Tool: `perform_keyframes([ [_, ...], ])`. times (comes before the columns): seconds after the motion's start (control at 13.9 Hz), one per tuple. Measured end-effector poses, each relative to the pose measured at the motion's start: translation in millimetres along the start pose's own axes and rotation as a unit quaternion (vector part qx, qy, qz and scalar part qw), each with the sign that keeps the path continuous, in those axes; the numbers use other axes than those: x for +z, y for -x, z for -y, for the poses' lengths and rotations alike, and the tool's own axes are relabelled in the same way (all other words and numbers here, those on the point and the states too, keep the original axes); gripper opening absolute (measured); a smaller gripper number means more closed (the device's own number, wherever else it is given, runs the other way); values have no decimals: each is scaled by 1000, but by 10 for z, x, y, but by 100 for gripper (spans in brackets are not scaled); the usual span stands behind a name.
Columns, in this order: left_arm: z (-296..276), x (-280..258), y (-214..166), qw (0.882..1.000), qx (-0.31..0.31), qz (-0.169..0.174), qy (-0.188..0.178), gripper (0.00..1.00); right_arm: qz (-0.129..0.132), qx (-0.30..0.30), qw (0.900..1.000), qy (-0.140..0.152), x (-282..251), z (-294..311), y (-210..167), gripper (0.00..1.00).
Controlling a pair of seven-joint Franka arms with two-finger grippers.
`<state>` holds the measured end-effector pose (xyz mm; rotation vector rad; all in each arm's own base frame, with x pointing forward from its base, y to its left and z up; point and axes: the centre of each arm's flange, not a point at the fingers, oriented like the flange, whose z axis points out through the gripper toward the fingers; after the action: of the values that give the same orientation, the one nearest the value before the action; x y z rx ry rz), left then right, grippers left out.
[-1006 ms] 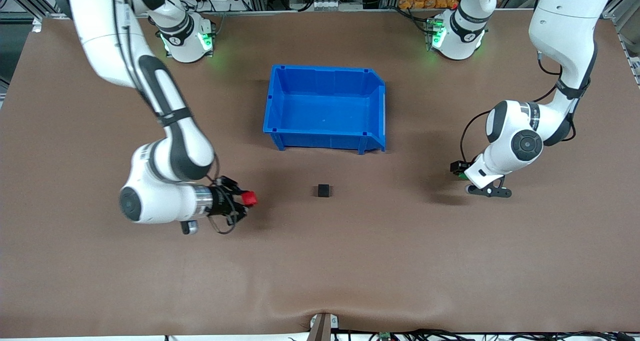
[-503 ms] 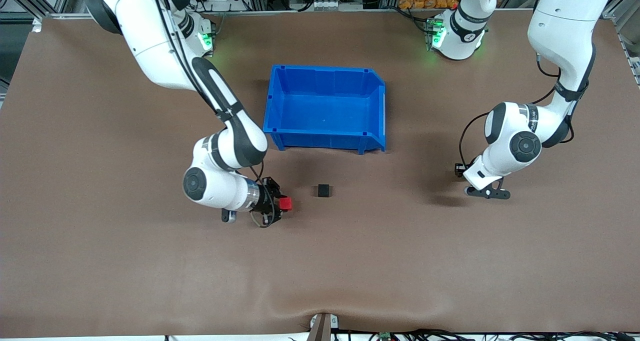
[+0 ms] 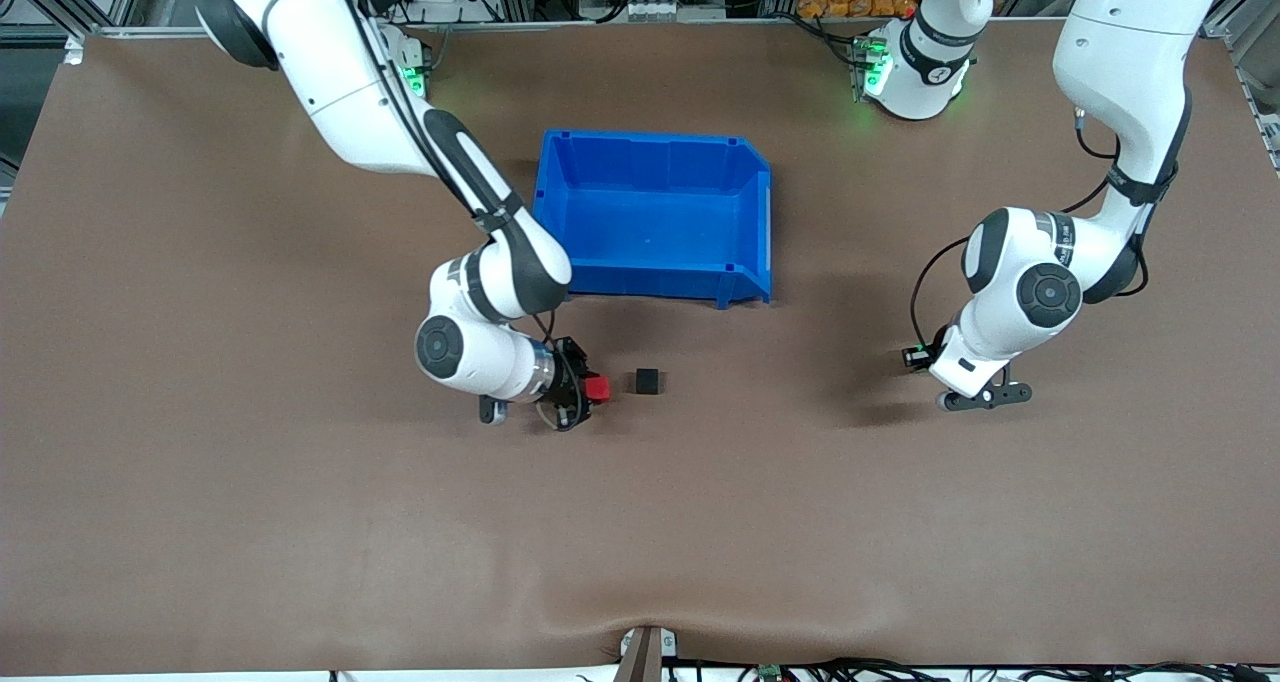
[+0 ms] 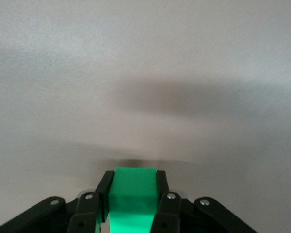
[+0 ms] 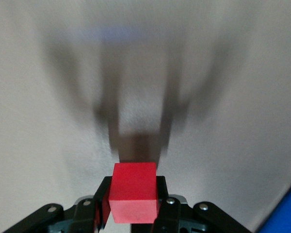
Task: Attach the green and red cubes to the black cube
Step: 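Release the red cube with the right gripper while the left gripper carries the green cube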
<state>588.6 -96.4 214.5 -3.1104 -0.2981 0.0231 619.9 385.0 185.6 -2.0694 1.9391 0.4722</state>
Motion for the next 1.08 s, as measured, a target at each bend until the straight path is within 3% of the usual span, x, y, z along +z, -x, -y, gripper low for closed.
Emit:
perform_keyframes([
  [0.22,-363,-203,-20,994,-104,-13,20,40,7,5,1000,-5,114,-59,87,40],
  [0.36,-690,-357,27,982,-186,-11,33,40,14,7,1000,-1,161,-108,160,40],
  [0.5,-1060,-519,104,963,-265,-9,39,40,15,5,1000,0,195,-153,235,40],
  [0.65,-1558,-611,261,933,-358,-4,43,40,15,7,1000,-5,205,-159,260,40],
  [0.86,-2254,-481,500,881,-471,11,47,40,13,12,1000,-14,154,-98,202,67],
  [1.08,-2535,-360,510,843,-536,22,52,40,-5,2,999,-41,-84,133,6,96],
])
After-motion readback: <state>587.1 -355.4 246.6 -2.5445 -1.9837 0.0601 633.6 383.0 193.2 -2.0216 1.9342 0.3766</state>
